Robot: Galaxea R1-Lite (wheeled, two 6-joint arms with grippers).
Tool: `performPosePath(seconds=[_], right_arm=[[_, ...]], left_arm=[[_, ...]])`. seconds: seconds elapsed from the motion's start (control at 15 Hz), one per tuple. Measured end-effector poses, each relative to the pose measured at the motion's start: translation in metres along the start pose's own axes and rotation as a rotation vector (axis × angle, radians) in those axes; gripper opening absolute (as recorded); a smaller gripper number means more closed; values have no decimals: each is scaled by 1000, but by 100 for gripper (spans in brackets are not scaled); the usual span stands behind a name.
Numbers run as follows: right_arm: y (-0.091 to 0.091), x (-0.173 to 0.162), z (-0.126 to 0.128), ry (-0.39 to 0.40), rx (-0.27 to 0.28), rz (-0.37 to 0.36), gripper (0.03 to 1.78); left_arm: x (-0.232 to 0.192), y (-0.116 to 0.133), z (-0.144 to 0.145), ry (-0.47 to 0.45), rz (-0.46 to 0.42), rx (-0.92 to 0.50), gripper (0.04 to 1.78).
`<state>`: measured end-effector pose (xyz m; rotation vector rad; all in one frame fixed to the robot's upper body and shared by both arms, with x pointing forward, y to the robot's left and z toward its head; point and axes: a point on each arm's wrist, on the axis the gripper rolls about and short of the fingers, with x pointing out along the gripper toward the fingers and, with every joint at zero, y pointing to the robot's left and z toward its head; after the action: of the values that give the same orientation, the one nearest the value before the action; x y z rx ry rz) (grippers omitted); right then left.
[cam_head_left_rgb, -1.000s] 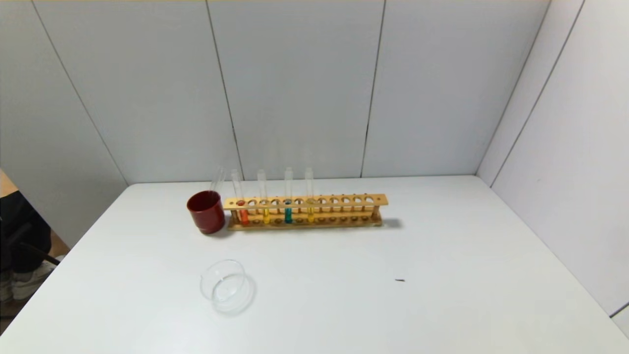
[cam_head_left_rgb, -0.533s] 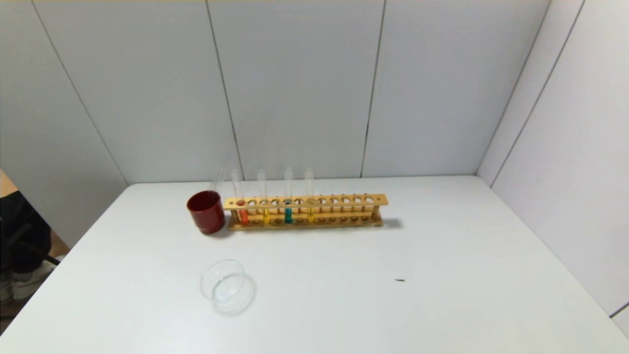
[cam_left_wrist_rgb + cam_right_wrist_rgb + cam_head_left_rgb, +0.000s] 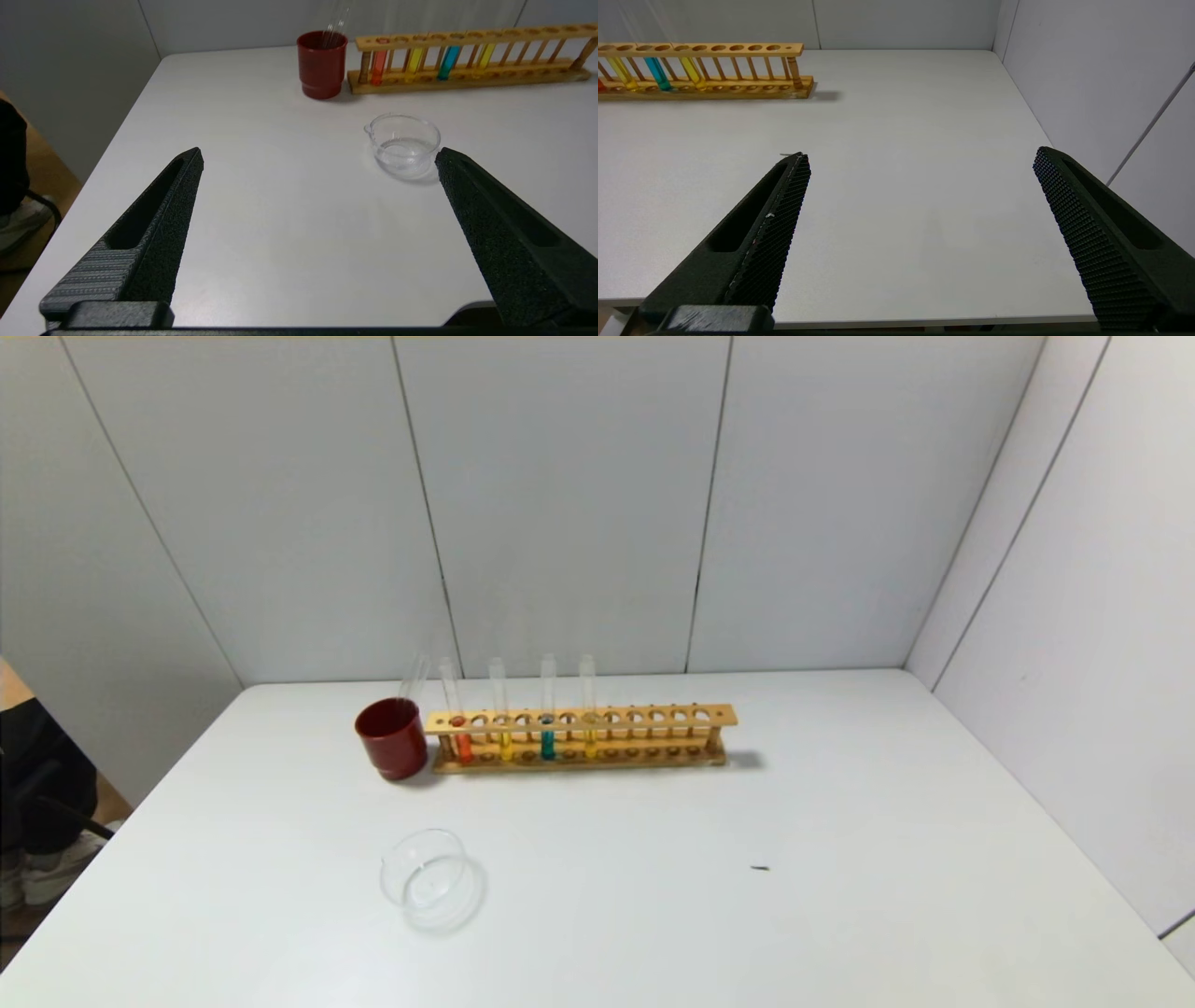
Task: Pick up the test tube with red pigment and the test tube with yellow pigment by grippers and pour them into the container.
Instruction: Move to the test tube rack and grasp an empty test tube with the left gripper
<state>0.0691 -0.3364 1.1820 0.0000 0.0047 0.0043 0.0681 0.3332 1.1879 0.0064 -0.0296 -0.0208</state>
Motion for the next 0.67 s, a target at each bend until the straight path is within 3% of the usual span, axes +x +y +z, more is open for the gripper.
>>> performPosePath(seconds=[0.2, 0.4, 0.67], right_arm=[[0, 0, 0, 0, 0, 0, 175], [0, 0, 0, 0, 0, 0, 175], [0, 0, 0, 0, 0, 0, 175]], left_arm=[[-8, -2, 24, -43, -93, 0, 175], [-11, -3, 64, -15, -157, 3, 175], [36, -3, 129, 73, -234, -7, 175]])
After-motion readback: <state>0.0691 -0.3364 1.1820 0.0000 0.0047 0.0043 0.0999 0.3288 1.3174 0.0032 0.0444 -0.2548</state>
